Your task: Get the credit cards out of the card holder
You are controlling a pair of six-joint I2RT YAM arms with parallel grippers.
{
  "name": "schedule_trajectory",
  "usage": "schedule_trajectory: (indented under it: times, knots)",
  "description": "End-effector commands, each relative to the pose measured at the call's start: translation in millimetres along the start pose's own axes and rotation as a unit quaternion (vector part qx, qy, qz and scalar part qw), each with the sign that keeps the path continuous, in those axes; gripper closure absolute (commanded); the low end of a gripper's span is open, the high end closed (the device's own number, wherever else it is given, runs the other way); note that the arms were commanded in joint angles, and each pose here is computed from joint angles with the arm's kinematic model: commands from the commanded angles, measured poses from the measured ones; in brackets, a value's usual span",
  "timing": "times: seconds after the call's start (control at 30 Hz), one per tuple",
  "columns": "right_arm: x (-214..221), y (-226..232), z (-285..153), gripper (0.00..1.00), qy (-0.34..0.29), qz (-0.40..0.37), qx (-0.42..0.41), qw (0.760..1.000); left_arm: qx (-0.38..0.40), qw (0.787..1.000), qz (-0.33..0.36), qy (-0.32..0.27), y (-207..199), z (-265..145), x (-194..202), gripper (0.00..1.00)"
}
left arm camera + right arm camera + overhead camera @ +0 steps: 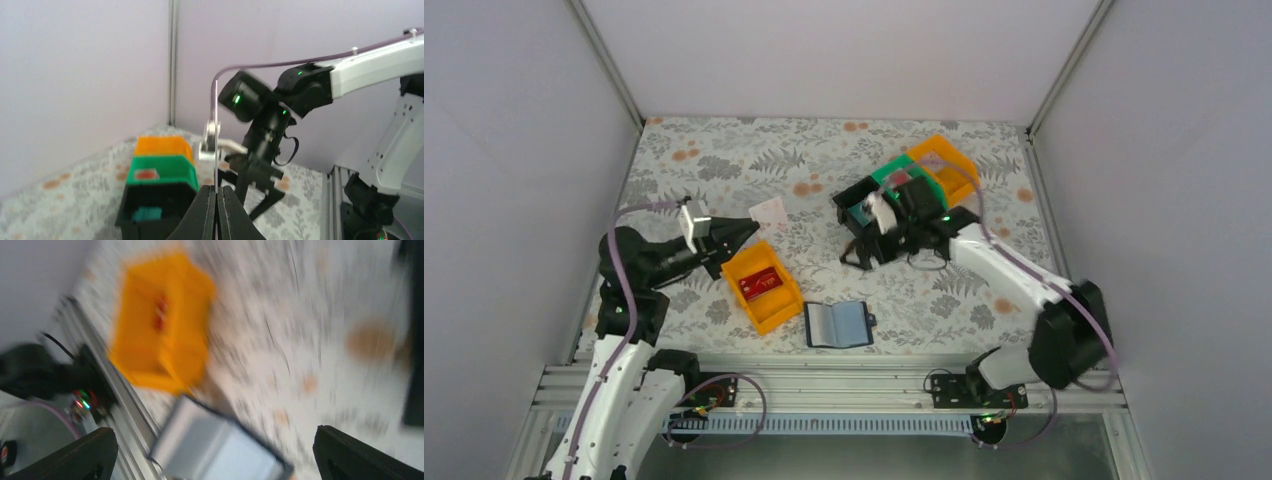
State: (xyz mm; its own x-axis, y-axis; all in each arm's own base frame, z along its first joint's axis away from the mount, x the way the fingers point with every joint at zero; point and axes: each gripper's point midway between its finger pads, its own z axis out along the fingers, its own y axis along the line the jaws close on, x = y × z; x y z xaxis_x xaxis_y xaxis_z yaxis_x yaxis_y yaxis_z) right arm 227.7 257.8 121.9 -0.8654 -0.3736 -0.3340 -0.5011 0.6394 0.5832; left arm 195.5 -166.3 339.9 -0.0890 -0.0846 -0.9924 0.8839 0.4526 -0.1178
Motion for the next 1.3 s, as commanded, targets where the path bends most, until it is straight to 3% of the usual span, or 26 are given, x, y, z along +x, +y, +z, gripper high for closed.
schedule_trajectory:
  times: [0.0, 0.03, 0.13, 0.2, 0.3, 0.47, 0.67, 0.73, 0.83, 0.87, 1.23, 1.27]
  knots:
    - [-80, 128, -122, 0.01, -0.228, -0.212, -0.064, 0.948, 0.049, 0.991, 0.086, -0.094, -38, -13, -74, 0.98]
    - [-86, 173, -152, 0.01, -0.284, -0.284, -0.117, 0.908, 0.060, 0.990, 0.080, -0.104, -43, -15, -80, 0.98]
    - [-77, 247, -203, 0.01, -0.374, -0.402, -0.183, 0.816, 0.068, 0.987, 0.057, -0.136, -48, -19, -96, 0.98]
    - [-80, 272, -215, 0.01, -0.405, -0.433, -0.192, 0.782, 0.070, 0.985, 0.058, -0.146, -49, -20, -100, 0.98]
    - [-85, 294, -213, 0.01, -0.414, -0.458, -0.213, 0.757, 0.075, 0.984, 0.058, -0.149, -51, -20, -101, 0.98]
    - [-97, 313, -183, 0.02, -0.373, -0.478, -0.227, 0.762, 0.077, 0.984, 0.055, -0.149, -50, -20, -100, 0.98]
    - [-101, 316, -159, 0.20, -0.338, -0.484, -0.236, 0.772, 0.083, 0.985, 0.060, -0.138, -49, -18, -87, 0.98]
    - [-100, 317, -154, 0.40, -0.330, -0.488, -0.243, 0.771, 0.082, 0.986, 0.059, -0.136, -48, -18, -86, 0.98]
    - [-99, 319, -149, 0.86, -0.320, -0.492, -0.246, 0.772, 0.078, 0.986, 0.053, -0.134, -45, -16, -84, 0.98]
    - [-102, 317, -147, 0.95, -0.319, -0.489, -0.238, 0.776, 0.078, 0.987, 0.053, -0.133, -45, -16, -83, 0.98]
    - [-91, 297, -151, 0.96, -0.307, -0.503, -0.172, 0.790, 0.071, 0.990, 0.055, -0.109, -38, -11, -65, 0.98]
    - [-89, 295, -150, 0.96, -0.298, -0.502, -0.166, 0.795, 0.069, 0.991, 0.056, -0.104, -36, -11, -62, 0.94]
